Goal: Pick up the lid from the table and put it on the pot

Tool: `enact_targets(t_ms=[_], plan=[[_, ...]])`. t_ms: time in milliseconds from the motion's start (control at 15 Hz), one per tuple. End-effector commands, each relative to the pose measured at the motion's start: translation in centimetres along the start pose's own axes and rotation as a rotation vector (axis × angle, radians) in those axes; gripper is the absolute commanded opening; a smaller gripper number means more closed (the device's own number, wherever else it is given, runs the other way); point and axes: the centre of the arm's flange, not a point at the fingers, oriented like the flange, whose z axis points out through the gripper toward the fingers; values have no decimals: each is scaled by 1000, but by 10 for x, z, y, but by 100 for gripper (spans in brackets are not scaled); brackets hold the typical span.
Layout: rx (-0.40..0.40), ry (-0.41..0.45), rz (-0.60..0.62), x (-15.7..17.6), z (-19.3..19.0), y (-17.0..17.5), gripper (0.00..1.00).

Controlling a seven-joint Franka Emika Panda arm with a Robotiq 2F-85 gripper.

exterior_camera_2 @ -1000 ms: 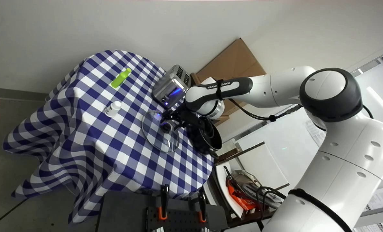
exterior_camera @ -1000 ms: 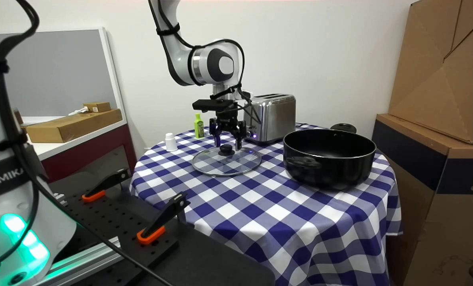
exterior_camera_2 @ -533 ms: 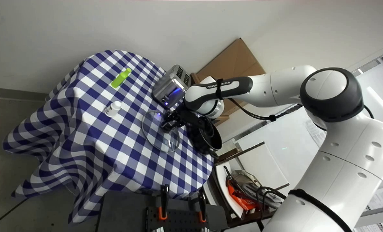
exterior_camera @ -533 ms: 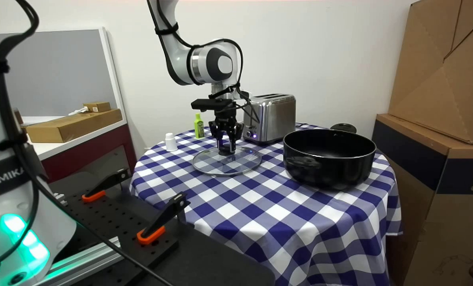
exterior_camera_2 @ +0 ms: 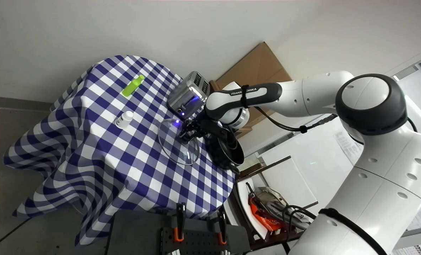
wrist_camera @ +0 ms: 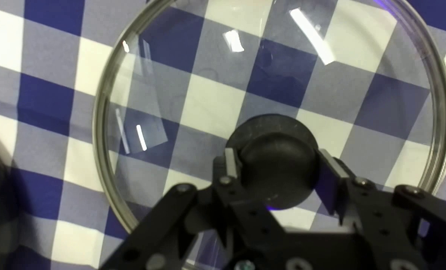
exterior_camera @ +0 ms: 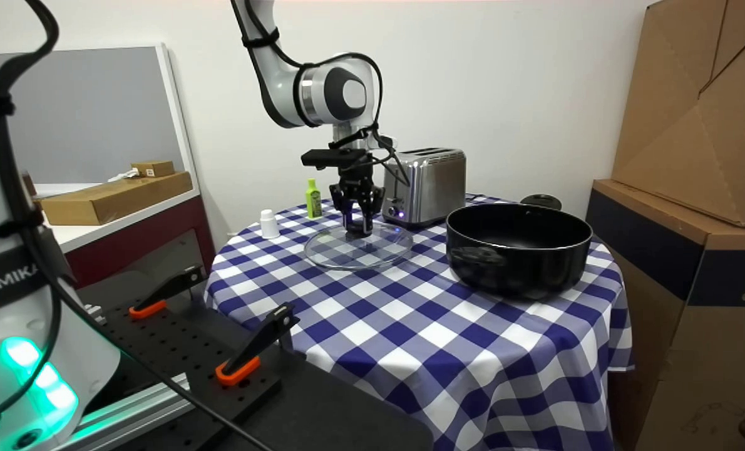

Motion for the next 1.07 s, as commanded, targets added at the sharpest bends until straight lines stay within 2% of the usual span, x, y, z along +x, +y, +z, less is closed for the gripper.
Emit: enact_targets(t_ms=[0, 267, 533, 800, 1000], plan=[[17, 48, 7, -15, -69, 16, 25], [52, 70, 43, -20, -128, 43, 25], [69, 77, 105, -22, -175, 88, 25], [74, 91, 210, -20, -195, 140, 25], [76, 104, 300, -17, -194, 185, 25]])
